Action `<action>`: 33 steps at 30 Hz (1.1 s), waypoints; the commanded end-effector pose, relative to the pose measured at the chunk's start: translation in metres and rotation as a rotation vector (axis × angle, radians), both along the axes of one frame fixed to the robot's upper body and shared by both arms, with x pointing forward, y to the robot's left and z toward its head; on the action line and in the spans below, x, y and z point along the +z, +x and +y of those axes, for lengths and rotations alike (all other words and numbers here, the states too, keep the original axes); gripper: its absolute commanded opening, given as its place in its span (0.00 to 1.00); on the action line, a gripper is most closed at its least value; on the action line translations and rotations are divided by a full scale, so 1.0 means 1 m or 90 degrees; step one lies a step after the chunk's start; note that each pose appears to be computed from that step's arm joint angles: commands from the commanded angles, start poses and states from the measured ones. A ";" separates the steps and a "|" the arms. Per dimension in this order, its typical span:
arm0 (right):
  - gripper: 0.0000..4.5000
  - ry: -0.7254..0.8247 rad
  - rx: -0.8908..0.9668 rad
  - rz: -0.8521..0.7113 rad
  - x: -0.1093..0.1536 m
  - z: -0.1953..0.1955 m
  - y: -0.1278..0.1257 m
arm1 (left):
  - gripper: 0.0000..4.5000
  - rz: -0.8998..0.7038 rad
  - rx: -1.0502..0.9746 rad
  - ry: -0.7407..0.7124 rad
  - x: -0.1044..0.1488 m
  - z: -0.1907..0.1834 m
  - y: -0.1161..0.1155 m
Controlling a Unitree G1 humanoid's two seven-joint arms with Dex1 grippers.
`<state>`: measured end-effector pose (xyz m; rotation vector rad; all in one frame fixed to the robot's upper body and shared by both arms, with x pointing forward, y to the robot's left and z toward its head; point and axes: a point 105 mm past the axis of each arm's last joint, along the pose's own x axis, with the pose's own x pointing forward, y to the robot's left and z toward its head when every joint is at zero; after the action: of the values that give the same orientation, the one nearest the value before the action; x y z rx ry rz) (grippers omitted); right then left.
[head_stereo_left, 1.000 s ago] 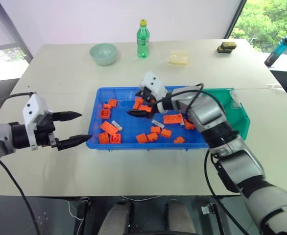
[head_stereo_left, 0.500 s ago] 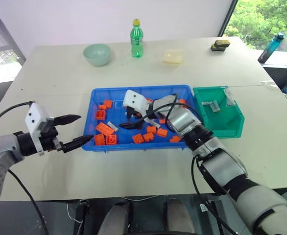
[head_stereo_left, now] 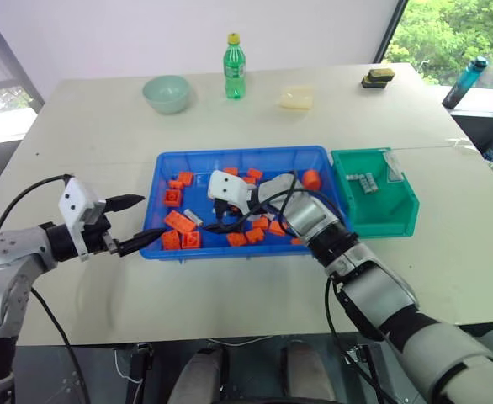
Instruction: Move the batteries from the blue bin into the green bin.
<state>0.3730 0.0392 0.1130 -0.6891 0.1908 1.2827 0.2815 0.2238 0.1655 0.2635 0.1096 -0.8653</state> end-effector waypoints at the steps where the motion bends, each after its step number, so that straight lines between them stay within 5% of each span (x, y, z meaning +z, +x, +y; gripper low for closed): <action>1: 0.99 0.000 0.004 -0.030 0.002 0.010 0.002 | 1.00 -0.029 -0.006 -0.001 0.010 -0.002 0.002; 11: 0.99 0.014 -0.016 -0.018 -0.003 0.015 0.005 | 1.00 -0.034 -0.003 -0.006 0.012 -0.005 0.004; 14: 0.82 0.013 -0.014 -0.016 -0.006 0.013 0.005 | 1.00 -0.035 -0.001 -0.009 0.012 -0.006 0.004; 22: 0.00 0.057 0.007 0.037 0.008 0.013 -0.008 | 1.00 -0.017 -0.013 -0.034 0.009 -0.013 0.005; 33: 0.00 0.084 -0.059 0.045 0.040 -0.039 -0.012 | 1.00 -0.016 -0.061 -0.052 0.012 -0.029 0.016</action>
<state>0.3629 -0.0015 0.1279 -0.5347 0.2759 1.2214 0.2973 0.1977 0.1695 0.2018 0.0710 -0.9459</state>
